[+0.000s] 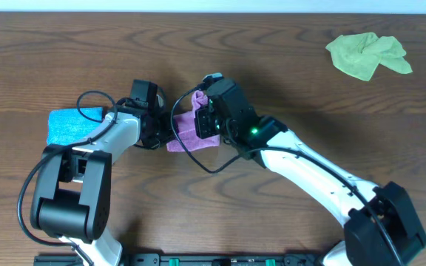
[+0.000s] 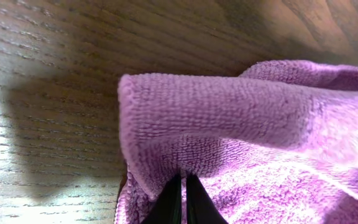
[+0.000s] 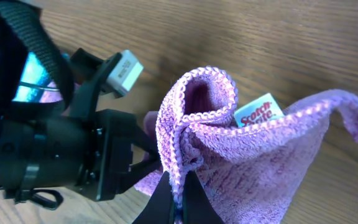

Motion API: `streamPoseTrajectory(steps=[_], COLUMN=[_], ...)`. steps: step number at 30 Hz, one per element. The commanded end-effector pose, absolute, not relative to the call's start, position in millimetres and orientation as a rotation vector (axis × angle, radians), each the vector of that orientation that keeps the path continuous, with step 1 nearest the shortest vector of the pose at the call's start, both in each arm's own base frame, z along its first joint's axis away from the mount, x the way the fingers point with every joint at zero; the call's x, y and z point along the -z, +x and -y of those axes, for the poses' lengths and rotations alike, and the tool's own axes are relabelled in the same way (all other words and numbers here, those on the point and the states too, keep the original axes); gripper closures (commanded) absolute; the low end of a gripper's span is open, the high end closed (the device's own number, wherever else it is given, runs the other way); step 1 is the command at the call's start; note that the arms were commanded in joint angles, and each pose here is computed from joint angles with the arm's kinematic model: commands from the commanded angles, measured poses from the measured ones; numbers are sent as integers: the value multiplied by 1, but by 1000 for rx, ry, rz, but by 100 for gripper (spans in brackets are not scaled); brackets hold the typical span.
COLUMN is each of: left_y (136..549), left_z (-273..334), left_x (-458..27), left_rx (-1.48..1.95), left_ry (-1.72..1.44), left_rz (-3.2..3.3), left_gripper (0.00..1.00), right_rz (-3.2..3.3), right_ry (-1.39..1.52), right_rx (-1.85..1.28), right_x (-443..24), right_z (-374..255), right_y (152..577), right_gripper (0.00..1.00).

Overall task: Fold the cloth
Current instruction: 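Lower the folded purple cloth onto the table and open both grippers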

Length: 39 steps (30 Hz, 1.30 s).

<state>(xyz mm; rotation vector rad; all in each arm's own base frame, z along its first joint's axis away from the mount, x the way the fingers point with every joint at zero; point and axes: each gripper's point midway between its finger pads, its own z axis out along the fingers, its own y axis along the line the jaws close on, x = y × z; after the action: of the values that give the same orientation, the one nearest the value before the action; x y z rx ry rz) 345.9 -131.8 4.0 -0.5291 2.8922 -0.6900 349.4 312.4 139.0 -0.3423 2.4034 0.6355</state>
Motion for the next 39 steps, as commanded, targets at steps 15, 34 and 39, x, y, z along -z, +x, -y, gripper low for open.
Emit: streamPoseTrajectory(steps=[15,34,39], left_y=[364,376,370], left_z=[135,78,77], left_x=[-39,-108,-109], left_rx=[764,724,711], left_ry=[-407,-471,-456], left_rz=[-2763,-2561,-2578], left_gripper=[94,94,94], right_rz=[-2422,-2439,-2446], right_ry=[-369,-428,-445], right_rx=[-646,-679,-682], right_x=[-122,-99,-91], right_z=[-335,-358,-364], right_y=[345,335,333], right_gripper=[99,99,99])
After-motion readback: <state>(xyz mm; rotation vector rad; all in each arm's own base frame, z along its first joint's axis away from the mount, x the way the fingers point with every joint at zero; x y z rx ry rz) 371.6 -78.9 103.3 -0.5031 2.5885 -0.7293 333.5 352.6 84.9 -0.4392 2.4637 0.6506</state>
